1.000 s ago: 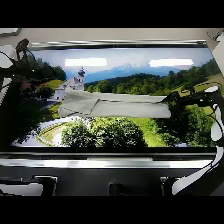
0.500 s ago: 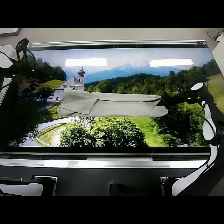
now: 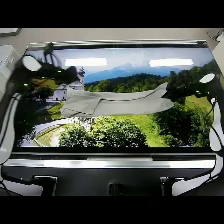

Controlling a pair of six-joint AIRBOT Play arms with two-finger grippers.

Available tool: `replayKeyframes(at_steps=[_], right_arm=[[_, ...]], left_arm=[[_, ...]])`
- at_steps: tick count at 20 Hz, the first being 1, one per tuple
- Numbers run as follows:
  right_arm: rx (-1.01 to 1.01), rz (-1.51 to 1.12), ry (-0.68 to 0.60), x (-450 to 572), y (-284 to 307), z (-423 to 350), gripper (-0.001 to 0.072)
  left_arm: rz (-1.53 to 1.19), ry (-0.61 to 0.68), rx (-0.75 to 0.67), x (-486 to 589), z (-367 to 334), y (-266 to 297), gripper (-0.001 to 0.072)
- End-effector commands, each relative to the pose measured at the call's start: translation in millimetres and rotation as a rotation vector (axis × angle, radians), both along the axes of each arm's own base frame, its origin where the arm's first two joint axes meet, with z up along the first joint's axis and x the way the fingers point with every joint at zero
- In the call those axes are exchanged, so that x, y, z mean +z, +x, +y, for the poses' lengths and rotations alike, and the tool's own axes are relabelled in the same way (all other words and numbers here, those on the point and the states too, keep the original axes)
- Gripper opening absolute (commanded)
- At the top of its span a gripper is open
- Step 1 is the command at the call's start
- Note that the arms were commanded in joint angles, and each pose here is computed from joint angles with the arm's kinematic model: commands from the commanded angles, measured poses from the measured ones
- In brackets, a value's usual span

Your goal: Fold the clothes and pants, and hang the long-sleeved shirts on hangers.

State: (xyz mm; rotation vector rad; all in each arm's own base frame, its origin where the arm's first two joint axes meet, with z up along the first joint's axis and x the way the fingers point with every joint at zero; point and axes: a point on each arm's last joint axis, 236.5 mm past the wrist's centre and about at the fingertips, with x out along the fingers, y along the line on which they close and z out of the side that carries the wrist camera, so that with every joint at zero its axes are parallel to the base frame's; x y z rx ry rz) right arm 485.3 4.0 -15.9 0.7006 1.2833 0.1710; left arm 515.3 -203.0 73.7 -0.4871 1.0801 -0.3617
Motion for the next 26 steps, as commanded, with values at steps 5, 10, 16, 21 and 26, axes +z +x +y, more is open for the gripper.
replayKeyframes(at_steps=[5,10,16,21,26], right_arm=[[-0.033,-0.082,-0.048,70.8,-14.6,-2.7,0.0035],[-0.084,-0.107,-0.201,100.3,-30.4,-31.0,0.0036],[-0.092,-0.149,-0.297,137.4,-49.1,-44.4,0.0036],[-0.057,-0.148,-0.257,159.5,-72.5,-27.4,0.0036],[-0.013,-0.135,-0.192,172.4,-90.3,-6.8,0.0036]], left_arm=[[0.165,-0.133,0.004,-91.5,-183.4,-45.6,0.0013],[0.205,-0.241,0.032,-105.0,-240.8,-66.8,0.0013],[0.235,-0.291,0.071,-119.4,-265.8,-75.9,0.0013],[0.309,-0.344,0.127,-136.5,-287.5,-76.7,0.0012],[0.370,-0.377,0.103,-142.1,-324.3,-78.4,0.0011]])
